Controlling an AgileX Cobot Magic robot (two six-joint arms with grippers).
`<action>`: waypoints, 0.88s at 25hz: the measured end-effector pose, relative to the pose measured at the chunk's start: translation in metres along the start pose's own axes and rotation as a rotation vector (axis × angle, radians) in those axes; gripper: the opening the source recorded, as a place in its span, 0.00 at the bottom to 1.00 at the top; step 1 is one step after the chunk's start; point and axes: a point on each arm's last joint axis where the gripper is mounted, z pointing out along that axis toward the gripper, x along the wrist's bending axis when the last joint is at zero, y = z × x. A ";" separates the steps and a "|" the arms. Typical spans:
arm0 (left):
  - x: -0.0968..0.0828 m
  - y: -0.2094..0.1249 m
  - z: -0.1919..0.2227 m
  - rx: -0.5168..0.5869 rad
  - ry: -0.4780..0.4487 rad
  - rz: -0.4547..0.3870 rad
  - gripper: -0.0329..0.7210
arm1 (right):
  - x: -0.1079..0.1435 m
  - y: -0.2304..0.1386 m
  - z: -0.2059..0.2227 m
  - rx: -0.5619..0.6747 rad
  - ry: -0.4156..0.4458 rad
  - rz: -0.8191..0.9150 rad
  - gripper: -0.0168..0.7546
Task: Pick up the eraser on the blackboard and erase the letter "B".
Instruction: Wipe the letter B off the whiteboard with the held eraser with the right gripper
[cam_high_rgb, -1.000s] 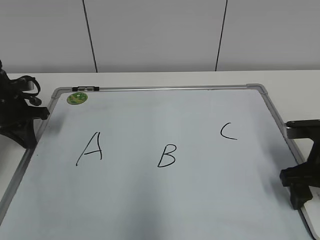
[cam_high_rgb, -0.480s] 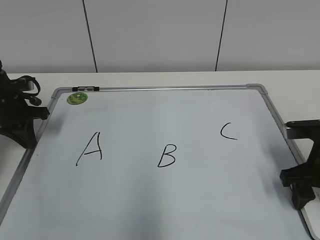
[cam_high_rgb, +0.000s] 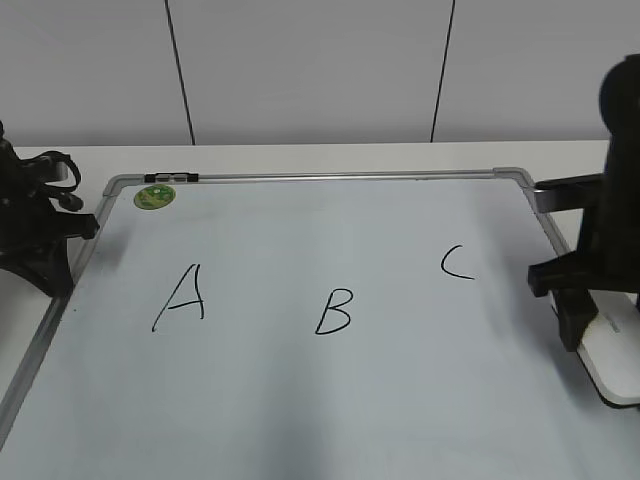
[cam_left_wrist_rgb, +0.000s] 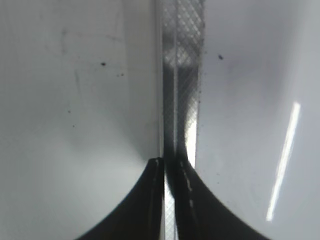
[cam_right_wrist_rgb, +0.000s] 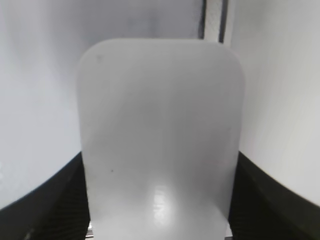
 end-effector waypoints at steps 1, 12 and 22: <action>0.000 0.000 0.000 0.000 -0.002 -0.001 0.10 | 0.006 0.006 -0.002 -0.003 -0.002 -0.013 0.69; 0.000 0.000 0.000 0.000 -0.002 -0.001 0.10 | 0.071 0.073 -0.023 -0.130 0.085 -0.187 0.69; 0.000 0.000 0.000 0.000 -0.002 -0.001 0.10 | 0.107 0.083 -0.016 -0.118 0.161 -0.273 0.69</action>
